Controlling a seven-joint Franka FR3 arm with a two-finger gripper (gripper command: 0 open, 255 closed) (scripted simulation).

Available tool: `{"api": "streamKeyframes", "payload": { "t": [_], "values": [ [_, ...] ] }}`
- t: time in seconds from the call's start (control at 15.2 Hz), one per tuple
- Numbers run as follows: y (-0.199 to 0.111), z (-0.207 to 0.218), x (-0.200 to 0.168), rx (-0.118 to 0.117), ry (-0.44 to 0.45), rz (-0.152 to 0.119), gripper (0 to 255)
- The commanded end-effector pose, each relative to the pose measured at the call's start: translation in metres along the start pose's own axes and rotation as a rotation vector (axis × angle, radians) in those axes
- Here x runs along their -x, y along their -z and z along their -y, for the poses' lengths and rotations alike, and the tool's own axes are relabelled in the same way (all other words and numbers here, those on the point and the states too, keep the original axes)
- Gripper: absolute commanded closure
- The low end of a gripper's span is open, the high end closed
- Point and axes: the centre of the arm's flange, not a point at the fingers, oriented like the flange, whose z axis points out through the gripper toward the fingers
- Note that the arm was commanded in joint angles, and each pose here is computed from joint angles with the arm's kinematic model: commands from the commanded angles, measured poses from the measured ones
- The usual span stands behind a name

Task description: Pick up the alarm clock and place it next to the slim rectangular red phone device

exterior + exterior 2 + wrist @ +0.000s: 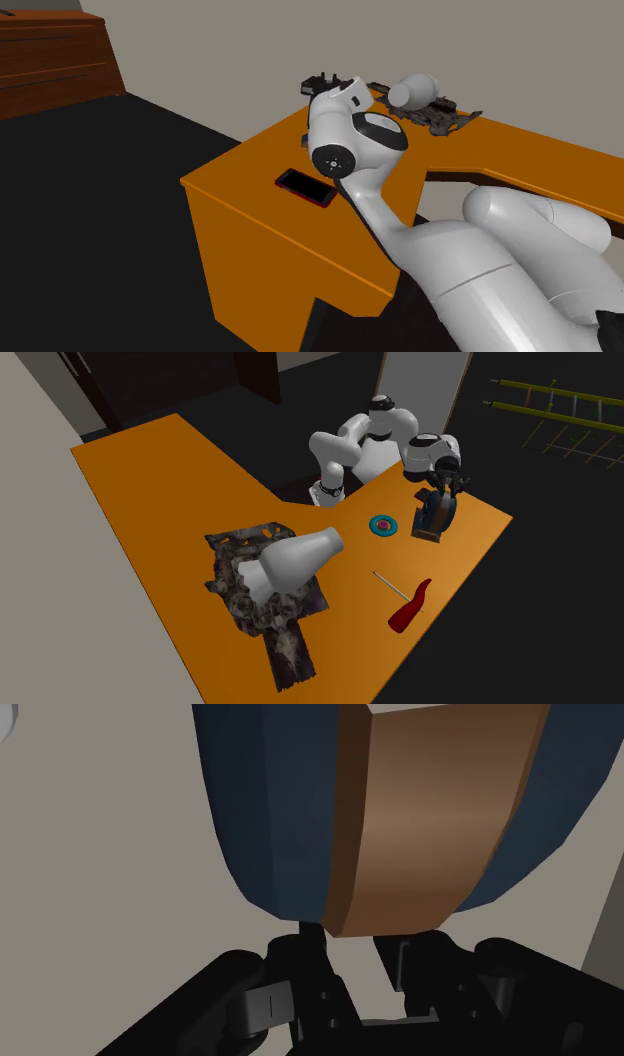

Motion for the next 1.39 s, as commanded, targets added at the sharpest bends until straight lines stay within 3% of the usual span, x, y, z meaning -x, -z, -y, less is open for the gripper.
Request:
{"api": "streamKeyframes", "payload": {
  "t": [0.0,0.2,0.73,0.79,1.12,1.32],
  "values": [
    [0.001,0.0,0.01,0.0,0.0,0.0,255],
    [0.003,0.0,0.027,0.0,0.0,0.0,255],
    [0.003,0.0,0.027,0.0,0.0,0.0,255],
    [0.003,0.0,0.028,0.0,0.0,0.0,0],
    [0.003,0.0,0.027,0.0,0.0,0.0,0],
    [0.042,0.0,0.027,0.0,0.0,0.0,0]
  ]
}}
